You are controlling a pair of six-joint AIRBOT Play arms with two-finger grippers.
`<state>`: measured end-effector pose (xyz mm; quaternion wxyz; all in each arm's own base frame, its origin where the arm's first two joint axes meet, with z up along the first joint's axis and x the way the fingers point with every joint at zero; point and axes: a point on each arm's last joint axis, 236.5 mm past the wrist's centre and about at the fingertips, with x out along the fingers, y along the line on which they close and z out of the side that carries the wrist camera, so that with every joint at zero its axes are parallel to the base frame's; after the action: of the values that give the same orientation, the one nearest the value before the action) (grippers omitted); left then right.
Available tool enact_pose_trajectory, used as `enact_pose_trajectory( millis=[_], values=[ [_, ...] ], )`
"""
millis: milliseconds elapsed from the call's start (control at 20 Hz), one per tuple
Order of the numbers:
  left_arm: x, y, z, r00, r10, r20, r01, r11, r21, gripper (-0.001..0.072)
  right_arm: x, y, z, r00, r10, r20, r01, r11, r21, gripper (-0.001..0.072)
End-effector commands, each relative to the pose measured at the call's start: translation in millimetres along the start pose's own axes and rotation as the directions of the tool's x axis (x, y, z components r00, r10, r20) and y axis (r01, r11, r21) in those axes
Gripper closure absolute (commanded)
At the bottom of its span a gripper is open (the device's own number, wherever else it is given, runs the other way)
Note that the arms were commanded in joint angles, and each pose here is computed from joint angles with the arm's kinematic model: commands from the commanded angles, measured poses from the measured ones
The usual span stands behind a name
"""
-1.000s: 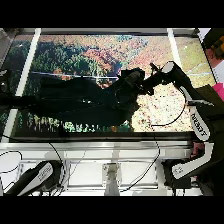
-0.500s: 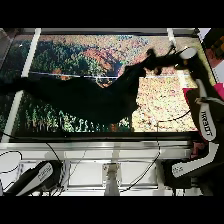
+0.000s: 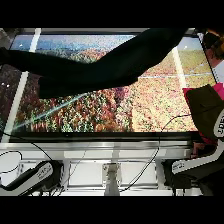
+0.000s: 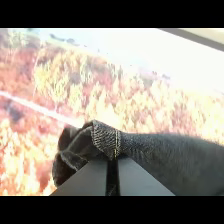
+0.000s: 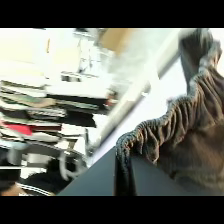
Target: Fold the clothes and pants, and hang the long-sleeved shirts on hangers.
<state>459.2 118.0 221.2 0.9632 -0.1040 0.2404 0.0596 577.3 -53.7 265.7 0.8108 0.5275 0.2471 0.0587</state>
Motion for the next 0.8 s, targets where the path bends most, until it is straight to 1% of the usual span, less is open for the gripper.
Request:
enact_pose_trajectory(
  millis=[0, 50, 100, 150, 200, 350, 500, 650, 750],
  values=[
    [-2.9, 3.0, -33.7, 0.988, -0.018, -0.153, 0.016, 1.0, -0.011, 0.0692, -28.9, -68.8, -24.8, 0.958, -0.224, -0.179, 0.2, 0.97, -0.141, 0.0683],
    [-3.6, 10.2, -46.5, 0.982, -0.013, -0.188, 0.007, 0.999, -0.032, 0.0692, -39.8, -105.5, -46.8, 0.896, -0.352, -0.271, 0.299, 0.929, -0.219, 0.0683],
    [-4.5, 19.9, -59.8, 0.978, -0.004, -0.206, -0.009, 0.998, -0.062, 0.0692, -56.1, -144.1, -60.7, 0.811, -0.486, -0.325, 0.405, 0.868, -0.287, 0.0684],
    [-6.6, 31.2, -76.0, 0.972, 0.011, -0.233, -0.031, 0.996, -0.083, 0.0693, -69.2, -171.1, -66.9, 0.745, -0.574, -0.341, 0.476, 0.815, -0.331, 0.0683],
    [-10.0, 43.3, -97.4, 0.963, 0.028, -0.268, -0.05, 0.996, -0.077, 0.0693, -77.1, -186.8, -71.8, 0.711, -0.613, -0.346, 0.506, 0.786, -0.355, 0.0684],
    [-22.9, 52.4, -176.4, 0.908, 0.002, -0.419, -0.017, 0.999, -0.034, 0.0694, -101.0, -215.3, -104.5, 0.667, -0.626, -0.405, 0.521, 0.78, -0.348, 0.0684],
    [-26.2, 47.0, -240.7, 0.842, -0.038, -0.538, 0.044, 0.999, -0.002, 0.0692, -137.8, -262.9, -150.5, 0.599, -0.658, -0.457, 0.587, 0.748, -0.308, 0.0684],
    [-22.8, 50.0, -259.0, 0.834, -0.032, -0.55, 0.076, 0.995, 0.058, 0.0692, -178.3, -309.8, -193.8, 0.563, -0.666, -0.489, 0.643, 0.725, -0.247, 0.0683],
    [-22.9, 52.8, -259.7, 0.833, -0.021, -0.553, 0.091, 0.991, 0.1, 0.0692, -208.2, -338.5, -222.9, 0.512, -0.667, -0.541, 0.689, 0.695, -0.205, 0.0684]
  ],
)
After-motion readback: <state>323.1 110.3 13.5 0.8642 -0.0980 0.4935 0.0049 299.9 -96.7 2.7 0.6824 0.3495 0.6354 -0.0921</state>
